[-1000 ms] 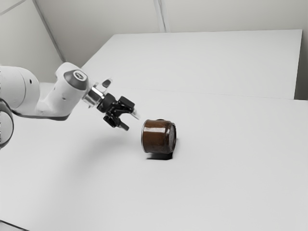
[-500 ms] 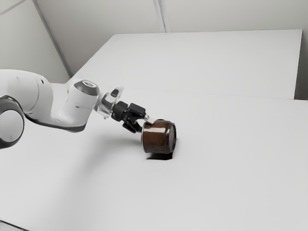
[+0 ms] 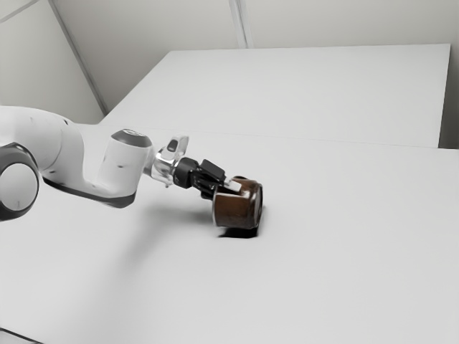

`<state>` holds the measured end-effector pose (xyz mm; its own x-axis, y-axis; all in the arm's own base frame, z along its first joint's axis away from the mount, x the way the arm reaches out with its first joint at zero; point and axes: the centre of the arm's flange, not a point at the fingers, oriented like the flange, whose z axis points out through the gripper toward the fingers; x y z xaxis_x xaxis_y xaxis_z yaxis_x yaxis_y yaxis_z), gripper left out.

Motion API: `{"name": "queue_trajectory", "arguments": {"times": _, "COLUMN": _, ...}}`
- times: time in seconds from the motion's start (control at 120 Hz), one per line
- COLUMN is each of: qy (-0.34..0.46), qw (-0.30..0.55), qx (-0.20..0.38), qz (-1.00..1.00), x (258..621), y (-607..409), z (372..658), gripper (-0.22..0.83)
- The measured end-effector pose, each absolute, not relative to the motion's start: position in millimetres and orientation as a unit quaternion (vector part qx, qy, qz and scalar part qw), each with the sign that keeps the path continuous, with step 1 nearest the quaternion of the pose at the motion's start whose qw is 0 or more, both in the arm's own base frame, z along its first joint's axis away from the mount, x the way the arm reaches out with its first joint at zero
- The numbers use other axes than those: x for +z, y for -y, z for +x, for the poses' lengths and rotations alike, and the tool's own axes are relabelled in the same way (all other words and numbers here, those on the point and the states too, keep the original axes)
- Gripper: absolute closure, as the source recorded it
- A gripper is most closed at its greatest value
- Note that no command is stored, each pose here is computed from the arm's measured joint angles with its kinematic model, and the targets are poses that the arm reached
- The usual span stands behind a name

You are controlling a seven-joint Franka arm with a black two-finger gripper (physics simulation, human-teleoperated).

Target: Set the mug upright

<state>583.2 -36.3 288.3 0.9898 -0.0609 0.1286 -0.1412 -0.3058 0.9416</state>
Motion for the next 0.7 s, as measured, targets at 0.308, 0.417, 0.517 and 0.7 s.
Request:
{"name": "queue_trajectory", "arguments": {"times": 0.308, "qy": 0.085, "qw": 0.596, "qx": 0.040, "qz": 0.798, "x": 293.0, "y": 45.7, "z": 582.6, "gripper": 0.73}}
{"name": "queue_trajectory", "arguments": {"times": 0.417, "qy": 0.096, "qw": 0.593, "qx": 0.046, "qz": 0.798, "x": 302.3, "y": 48.9, "z": 582.7, "gripper": 0.75}}
{"name": "queue_trajectory", "arguments": {"times": 0.517, "qy": 0.115, "qw": 0.580, "qx": 0.057, "qz": 0.804, "x": 322.6, "y": 51.8, "z": 582.2, "gripper": 0.76}}
{"name": "queue_trajectory", "arguments": {"times": 0.7, "qy": 0.190, "qw": 0.481, "qx": 0.056, "qz": 0.854, "x": 361.3, "y": 57.7, "z": 576.5, "gripper": 0.77}}
